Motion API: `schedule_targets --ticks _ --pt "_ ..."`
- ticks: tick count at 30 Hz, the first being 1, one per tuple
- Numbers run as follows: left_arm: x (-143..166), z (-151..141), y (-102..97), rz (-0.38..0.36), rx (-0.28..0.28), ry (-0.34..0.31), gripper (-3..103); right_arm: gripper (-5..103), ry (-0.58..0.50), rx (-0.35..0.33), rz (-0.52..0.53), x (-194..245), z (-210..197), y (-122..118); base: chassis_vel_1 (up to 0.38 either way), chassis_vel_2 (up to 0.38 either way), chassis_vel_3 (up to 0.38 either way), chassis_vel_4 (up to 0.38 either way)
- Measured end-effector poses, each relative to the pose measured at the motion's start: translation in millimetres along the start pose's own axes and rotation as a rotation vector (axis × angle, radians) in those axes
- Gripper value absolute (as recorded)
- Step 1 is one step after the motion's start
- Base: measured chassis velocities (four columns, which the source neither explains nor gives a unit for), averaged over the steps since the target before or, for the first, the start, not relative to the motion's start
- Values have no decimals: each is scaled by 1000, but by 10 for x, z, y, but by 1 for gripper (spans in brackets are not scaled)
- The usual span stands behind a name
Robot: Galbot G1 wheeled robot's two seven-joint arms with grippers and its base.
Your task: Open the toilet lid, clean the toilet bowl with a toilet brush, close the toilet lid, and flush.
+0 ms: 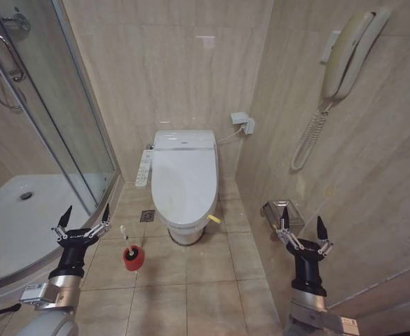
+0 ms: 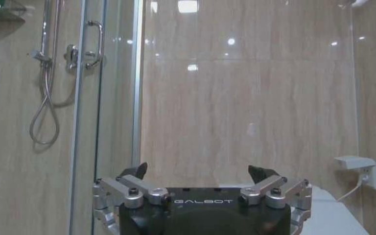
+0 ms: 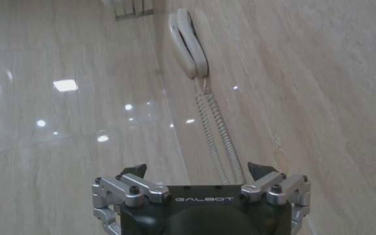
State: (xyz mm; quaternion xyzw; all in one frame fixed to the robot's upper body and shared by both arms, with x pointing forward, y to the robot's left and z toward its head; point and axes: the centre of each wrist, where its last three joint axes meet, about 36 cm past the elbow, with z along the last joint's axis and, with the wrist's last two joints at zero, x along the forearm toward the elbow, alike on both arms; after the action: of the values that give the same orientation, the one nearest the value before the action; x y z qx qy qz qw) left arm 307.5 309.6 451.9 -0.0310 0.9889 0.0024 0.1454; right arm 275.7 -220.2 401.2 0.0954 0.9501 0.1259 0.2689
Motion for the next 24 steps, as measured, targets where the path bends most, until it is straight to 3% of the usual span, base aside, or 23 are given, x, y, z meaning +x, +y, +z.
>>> schedule_targets --ticks 10,15,19,24 --pt "12 0 31 -1 -4 -2 100 100 4 -3 15 18 5 24 0 0 0 0" --pt "114 16 -24 3 50 16 100 100 12 -2 21 27 11 27 0 0 0 0" --pt "263 -57 -240 -3 106 58 100 100 50 33 37 36 -77 68 0 0 0 0" --pt "351 -149 -439 -20 128 65 100 100 141 84 4 83 -243 72 0 0 0 0"
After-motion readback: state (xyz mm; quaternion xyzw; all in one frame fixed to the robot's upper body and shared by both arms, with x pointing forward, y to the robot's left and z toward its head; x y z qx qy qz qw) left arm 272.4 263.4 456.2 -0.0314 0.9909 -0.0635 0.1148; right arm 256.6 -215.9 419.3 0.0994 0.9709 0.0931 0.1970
